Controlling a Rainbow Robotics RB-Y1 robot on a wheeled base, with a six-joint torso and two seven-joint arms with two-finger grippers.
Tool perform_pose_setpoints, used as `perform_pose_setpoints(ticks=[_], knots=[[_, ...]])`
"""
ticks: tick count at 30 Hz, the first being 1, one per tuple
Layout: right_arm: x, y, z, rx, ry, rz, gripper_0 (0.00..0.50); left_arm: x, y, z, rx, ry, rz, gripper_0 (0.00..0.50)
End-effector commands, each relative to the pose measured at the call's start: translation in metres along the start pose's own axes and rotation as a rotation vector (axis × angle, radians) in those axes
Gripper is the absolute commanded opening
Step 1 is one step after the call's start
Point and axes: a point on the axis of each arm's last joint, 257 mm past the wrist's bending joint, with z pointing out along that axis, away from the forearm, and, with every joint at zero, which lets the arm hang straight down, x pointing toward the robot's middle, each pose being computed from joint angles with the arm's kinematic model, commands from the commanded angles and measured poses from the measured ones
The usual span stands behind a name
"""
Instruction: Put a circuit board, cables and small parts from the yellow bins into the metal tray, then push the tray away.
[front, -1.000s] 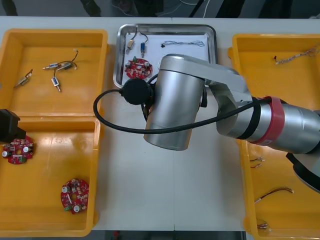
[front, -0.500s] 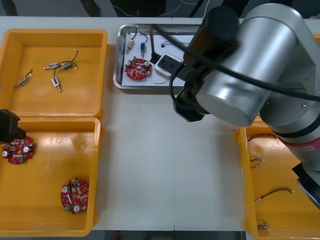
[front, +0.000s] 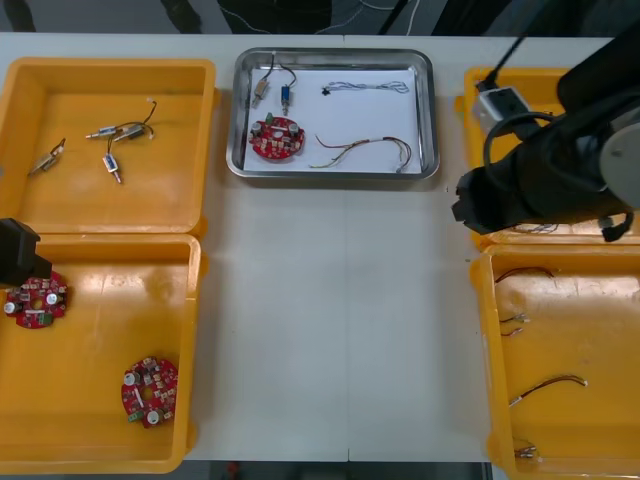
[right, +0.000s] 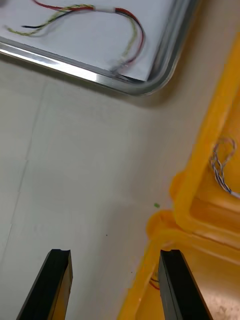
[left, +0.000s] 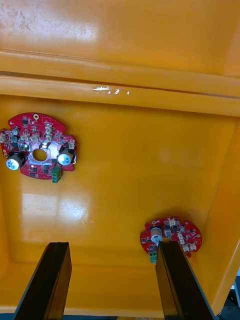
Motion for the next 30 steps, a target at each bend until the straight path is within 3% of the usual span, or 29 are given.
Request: perform_pose_setpoints(ticks=[1,11,16,30], knots=[[0.015,-0.058,-0.024,0.058,-0.019,0.114,0.5,-0.004,0.013,-0.011,-0.045,-0.027,0.09,0.5],[0.057,-0.139,-0.054,0.187,0.0,0.248,0.5,-0.004,0.013,-0.011,-0.045,-0.027,0.09,0.5],[0.079,-0.166,-0.061,0.237,0.032,0.298,0.5,-0.004,0.013,-0.011,-0.045,-0.027,0.09,0.5],[0.105,-0.191,-0.058,0.252,0.086,0.365,0.5,-0.004,0.013,-0.011,-0.045,-0.027,0.09,0.5]])
